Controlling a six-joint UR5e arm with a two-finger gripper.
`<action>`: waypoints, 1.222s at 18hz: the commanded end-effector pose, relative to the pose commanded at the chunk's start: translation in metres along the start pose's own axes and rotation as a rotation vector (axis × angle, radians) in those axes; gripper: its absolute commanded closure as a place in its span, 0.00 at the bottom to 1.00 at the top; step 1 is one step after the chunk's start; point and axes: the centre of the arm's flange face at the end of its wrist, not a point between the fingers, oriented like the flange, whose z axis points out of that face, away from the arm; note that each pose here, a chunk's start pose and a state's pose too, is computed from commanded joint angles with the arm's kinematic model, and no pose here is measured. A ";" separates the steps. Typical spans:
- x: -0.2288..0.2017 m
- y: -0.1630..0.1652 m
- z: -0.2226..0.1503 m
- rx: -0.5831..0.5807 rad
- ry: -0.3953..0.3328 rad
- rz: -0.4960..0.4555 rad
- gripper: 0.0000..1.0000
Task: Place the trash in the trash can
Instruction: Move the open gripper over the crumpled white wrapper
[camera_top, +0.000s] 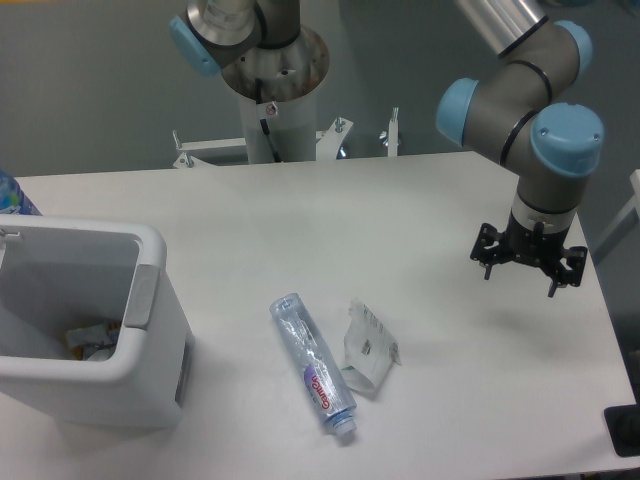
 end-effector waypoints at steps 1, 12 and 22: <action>0.001 -0.002 -0.001 0.001 -0.001 -0.005 0.00; 0.028 -0.049 -0.014 0.069 -0.068 -0.098 0.00; 0.077 -0.107 -0.056 0.146 -0.081 -0.324 0.00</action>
